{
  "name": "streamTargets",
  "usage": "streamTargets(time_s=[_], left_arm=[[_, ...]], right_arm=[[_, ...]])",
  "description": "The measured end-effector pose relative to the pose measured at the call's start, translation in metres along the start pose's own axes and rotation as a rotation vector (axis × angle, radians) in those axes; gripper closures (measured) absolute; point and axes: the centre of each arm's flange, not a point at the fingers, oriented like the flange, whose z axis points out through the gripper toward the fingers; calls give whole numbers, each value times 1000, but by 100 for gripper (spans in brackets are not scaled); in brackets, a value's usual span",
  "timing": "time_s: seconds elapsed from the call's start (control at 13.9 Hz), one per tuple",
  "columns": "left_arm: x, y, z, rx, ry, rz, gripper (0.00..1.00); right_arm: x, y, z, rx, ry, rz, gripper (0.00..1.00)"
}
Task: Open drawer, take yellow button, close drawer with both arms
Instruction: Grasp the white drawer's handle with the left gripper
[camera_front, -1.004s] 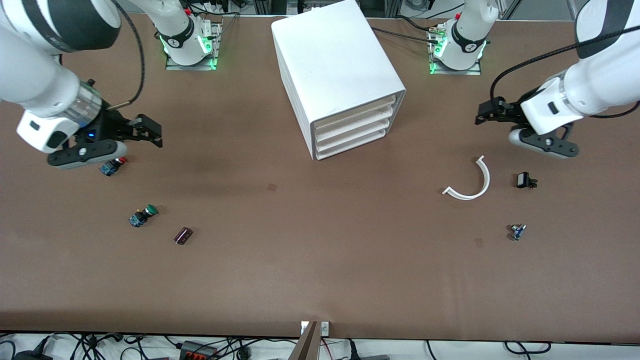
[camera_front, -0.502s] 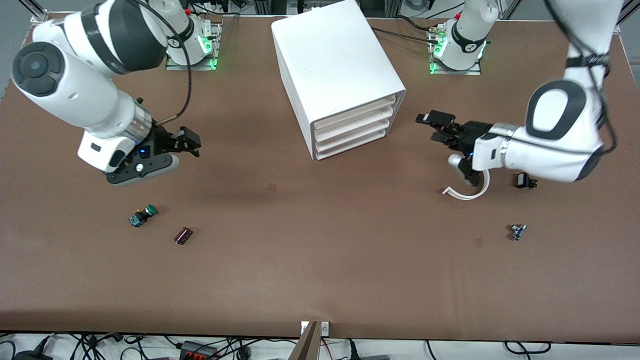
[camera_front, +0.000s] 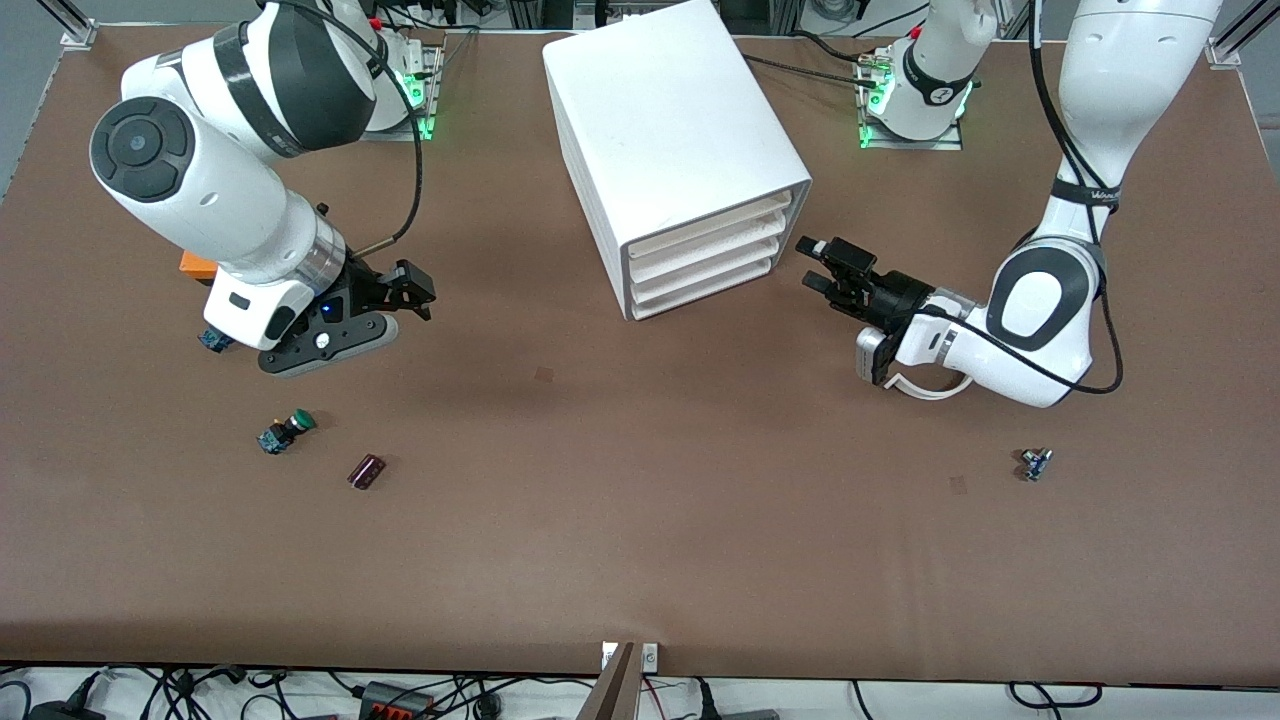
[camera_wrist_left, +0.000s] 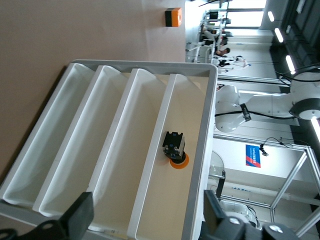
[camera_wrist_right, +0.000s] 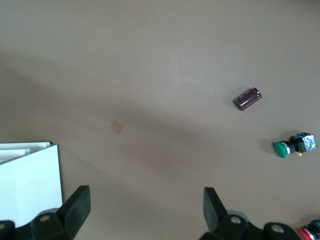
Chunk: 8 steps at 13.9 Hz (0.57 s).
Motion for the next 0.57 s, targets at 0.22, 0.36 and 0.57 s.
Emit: streamTargets(time_s=[0.22,0.36,0.57], left_arm=[[-1,-10,7,-61,32,-2,22],[1,-17,22,-82,18,-12,27],[4,-21,40,-85,1,25,30]], right_arm=[[3,-4,6,0,4,-6,0],[5,-11,6,1,17,-16,0],[6,-17,6,5,31,-22,0]])
